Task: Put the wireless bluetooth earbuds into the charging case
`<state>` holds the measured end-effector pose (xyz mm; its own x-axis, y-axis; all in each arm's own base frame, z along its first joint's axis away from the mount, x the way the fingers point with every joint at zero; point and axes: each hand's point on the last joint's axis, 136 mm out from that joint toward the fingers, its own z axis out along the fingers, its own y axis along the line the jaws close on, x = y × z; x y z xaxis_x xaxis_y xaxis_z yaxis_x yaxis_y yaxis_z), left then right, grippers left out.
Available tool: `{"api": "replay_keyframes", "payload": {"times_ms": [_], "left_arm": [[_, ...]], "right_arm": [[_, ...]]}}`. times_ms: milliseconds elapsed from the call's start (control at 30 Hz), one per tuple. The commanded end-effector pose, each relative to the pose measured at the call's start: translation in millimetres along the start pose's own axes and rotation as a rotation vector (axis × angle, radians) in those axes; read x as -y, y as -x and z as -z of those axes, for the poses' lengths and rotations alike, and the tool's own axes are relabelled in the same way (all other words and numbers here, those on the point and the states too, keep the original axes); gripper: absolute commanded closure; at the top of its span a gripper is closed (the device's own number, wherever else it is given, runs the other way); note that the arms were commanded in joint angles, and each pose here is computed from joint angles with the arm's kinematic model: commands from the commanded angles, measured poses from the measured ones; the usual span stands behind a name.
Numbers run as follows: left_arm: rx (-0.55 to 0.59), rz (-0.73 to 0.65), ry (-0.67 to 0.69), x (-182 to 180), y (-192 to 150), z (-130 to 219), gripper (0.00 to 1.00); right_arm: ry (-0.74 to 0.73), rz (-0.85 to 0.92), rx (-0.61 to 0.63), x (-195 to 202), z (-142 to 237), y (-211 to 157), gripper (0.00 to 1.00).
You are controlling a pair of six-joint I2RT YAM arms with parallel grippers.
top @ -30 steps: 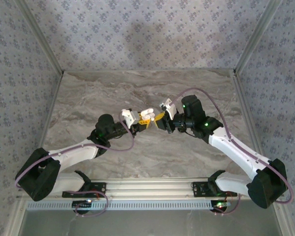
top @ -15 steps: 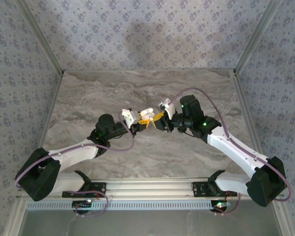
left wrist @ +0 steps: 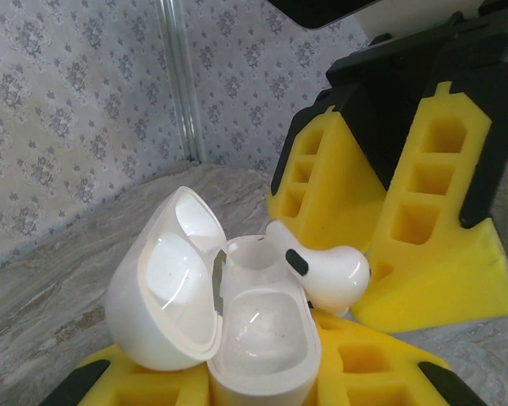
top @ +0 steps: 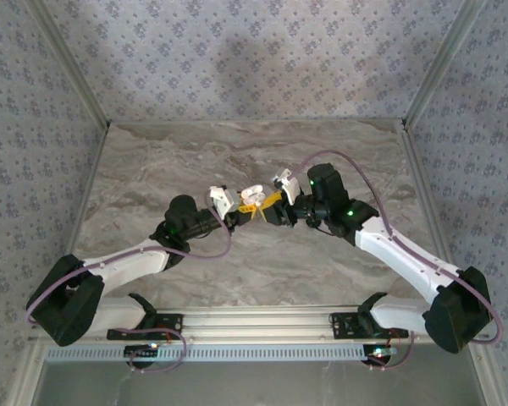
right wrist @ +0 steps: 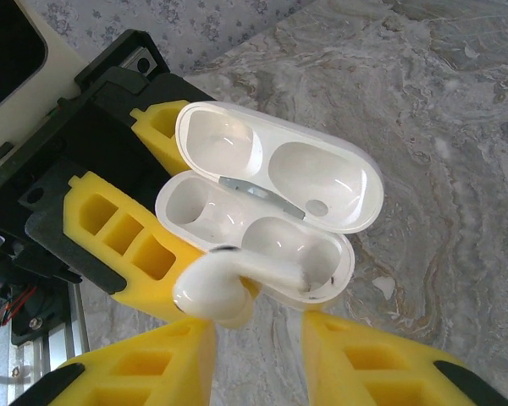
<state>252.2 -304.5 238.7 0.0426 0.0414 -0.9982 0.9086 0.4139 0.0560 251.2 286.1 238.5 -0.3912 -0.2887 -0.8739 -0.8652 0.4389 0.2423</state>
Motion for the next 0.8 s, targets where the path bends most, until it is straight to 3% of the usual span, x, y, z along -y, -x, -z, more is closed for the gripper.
{"api": "replay_keyframes", "payload": {"times_ms": [0,367,767], "left_arm": [[0.057,-0.028,-0.036,6.0,26.9,-0.6,0.88],[0.034,-0.031,-0.052,9.1,21.0,-1.9,0.88],[0.016,-0.030,-0.046,8.8,14.6,-1.5,0.88]], "right_arm": [[-0.024,0.022,0.058,2.5,0.4,23.8,0.65],[-0.057,-0.019,0.058,11.8,-5.7,21.7,0.64],[-0.075,-0.077,0.043,18.5,-8.1,8.4,0.71]]}}
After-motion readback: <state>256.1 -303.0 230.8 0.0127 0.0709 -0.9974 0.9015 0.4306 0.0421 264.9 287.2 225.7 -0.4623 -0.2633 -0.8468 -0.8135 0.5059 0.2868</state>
